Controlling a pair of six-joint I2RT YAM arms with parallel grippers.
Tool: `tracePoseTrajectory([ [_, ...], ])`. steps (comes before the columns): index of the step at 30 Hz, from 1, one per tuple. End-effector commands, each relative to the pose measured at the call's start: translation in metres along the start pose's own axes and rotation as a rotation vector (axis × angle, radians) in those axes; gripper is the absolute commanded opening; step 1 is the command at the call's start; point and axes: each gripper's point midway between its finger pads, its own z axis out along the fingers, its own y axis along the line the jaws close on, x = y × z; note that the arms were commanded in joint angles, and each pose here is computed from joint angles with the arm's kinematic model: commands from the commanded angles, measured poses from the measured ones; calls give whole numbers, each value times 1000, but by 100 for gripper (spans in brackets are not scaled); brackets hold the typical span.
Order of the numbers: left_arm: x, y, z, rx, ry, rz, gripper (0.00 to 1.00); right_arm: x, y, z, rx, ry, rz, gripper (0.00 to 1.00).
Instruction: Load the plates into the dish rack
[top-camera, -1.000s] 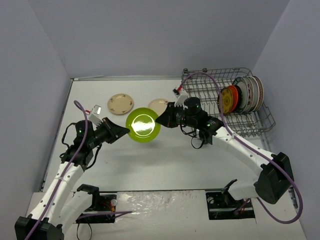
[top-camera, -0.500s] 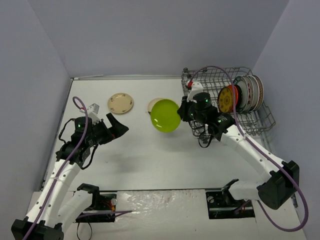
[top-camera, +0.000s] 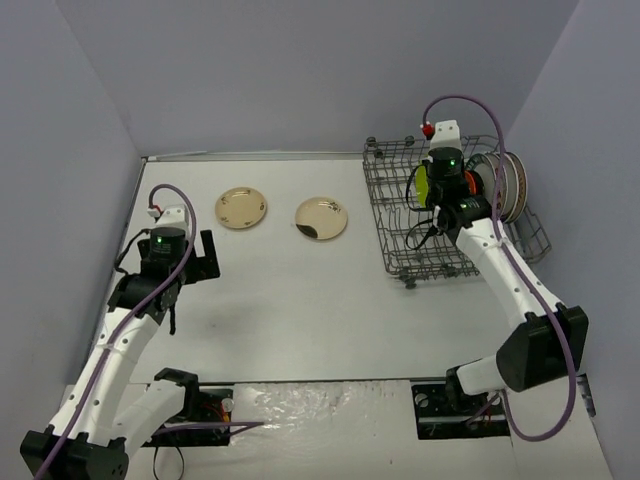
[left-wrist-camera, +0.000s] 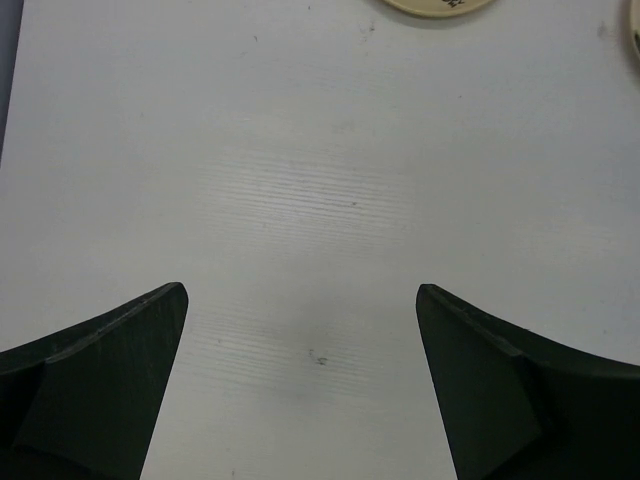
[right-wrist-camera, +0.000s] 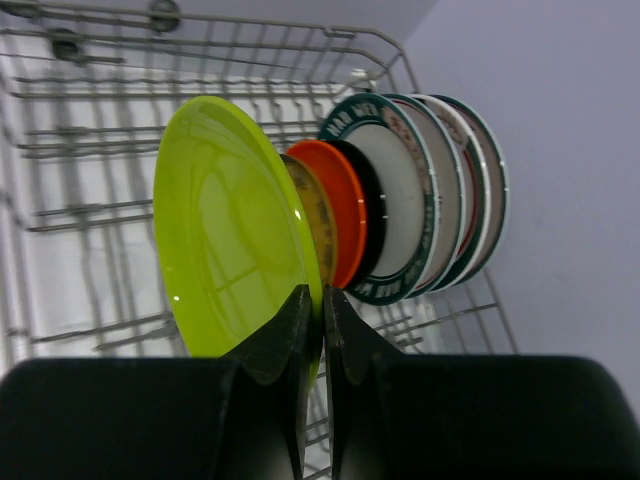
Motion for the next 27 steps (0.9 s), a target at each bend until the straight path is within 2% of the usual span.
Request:
tracePoseTrajectory([
  [1, -17, 10, 6, -47, -96, 41, 97, -29, -38, 30, 208, -66, -58, 0],
  [7, -8, 13, 15, -67, -72, 48, 97, -21, -45, 66, 290, -29, -137, 0],
  [15, -8, 14, 18, -74, -66, 55, 97, 7, -22, 106, 247, 28, -168, 0],
  [27, -8, 17, 21, -87, -62, 63, 97, 60, 12, 138, 150, 113, -156, 0],
])
